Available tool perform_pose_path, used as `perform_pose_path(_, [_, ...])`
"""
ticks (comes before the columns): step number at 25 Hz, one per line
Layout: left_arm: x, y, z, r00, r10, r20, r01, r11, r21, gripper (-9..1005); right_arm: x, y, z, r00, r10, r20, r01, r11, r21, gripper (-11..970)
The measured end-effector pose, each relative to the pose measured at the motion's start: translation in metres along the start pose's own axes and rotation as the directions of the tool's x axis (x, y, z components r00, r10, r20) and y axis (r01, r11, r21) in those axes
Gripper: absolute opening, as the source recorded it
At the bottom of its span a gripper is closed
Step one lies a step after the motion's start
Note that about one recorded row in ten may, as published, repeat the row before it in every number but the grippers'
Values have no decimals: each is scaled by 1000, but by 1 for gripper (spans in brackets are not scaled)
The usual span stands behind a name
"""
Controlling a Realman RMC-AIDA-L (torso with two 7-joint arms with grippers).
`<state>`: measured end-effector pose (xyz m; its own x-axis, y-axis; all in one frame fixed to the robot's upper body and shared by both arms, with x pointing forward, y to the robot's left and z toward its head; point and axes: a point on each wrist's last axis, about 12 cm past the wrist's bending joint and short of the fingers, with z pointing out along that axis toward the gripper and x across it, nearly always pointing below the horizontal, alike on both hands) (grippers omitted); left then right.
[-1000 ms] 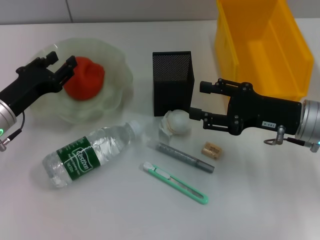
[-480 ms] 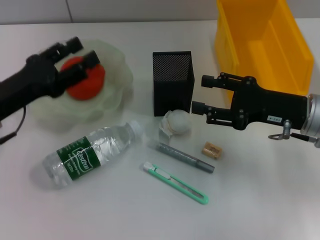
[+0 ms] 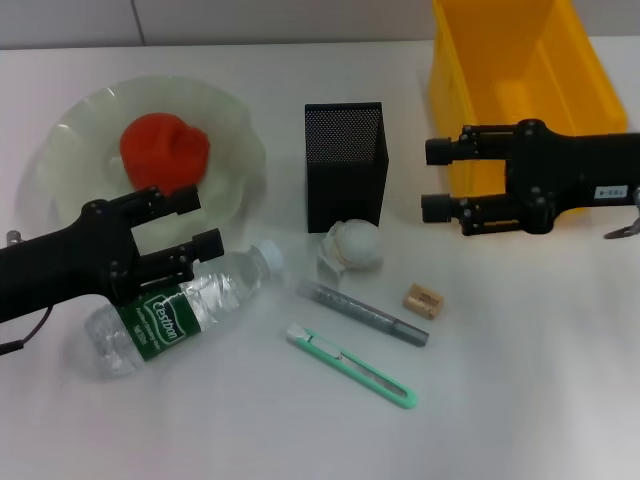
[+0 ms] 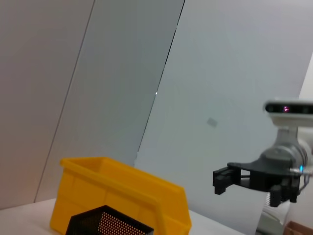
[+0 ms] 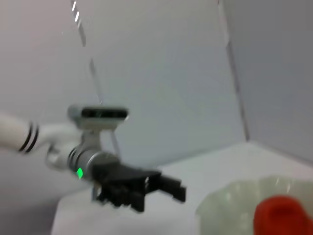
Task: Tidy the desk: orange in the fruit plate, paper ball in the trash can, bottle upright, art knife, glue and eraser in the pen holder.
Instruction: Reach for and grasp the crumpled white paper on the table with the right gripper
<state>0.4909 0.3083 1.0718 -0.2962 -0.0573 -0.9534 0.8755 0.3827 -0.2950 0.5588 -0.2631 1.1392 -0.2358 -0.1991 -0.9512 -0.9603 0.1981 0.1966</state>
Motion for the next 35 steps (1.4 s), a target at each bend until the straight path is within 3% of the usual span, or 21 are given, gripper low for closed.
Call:
perform_pose_path(2, [2, -2, 0, 1000, 10, -1, -10, 1000, 1, 720, -21, -6, 4, 991, -5, -133, -1, 999, -42, 741])
perform_pose_path(3, [2, -2, 0, 1000, 10, -1, -10, 1000, 1, 720, -21, -6, 4, 991, -5, -133, -1, 999, -42, 741])
perform_pose_path(4, [2, -2, 0, 1000, 12, -3, -12, 1000, 3, 720, -36, -9, 11, 971, -14, -237, -2, 998, -67, 741])
perform_pose_path(7, [3, -2, 1, 1000, 11, -9, -11, 1000, 5, 720, -54, -13, 20, 932, -34, -361, 0, 996, -92, 741])
perform_pose_path(12, [3, -2, 0, 1000, 11, -9, -11, 1000, -2, 719, -78, -18, 44, 832, -96, -546, 35, 992, -120, 742])
perform_pose_path(13, [3, -1, 0, 1000, 10, -9, -10, 1000, -3, 719, -83, -18, 55, 789, -127, -601, 55, 989, -138, 742])
perform_pose_path(24, [3, -1, 3, 1000, -4, -5, 4, 1000, -7, 719, -93, -7, 100, 633, -282, -721, 188, 959, -211, 742])
perform_pose_path(35, [3, 0, 4, 999, -36, 3, 36, 999, -16, 719, -87, -6, 119, 570, -319, -757, 244, 946, -215, 741])
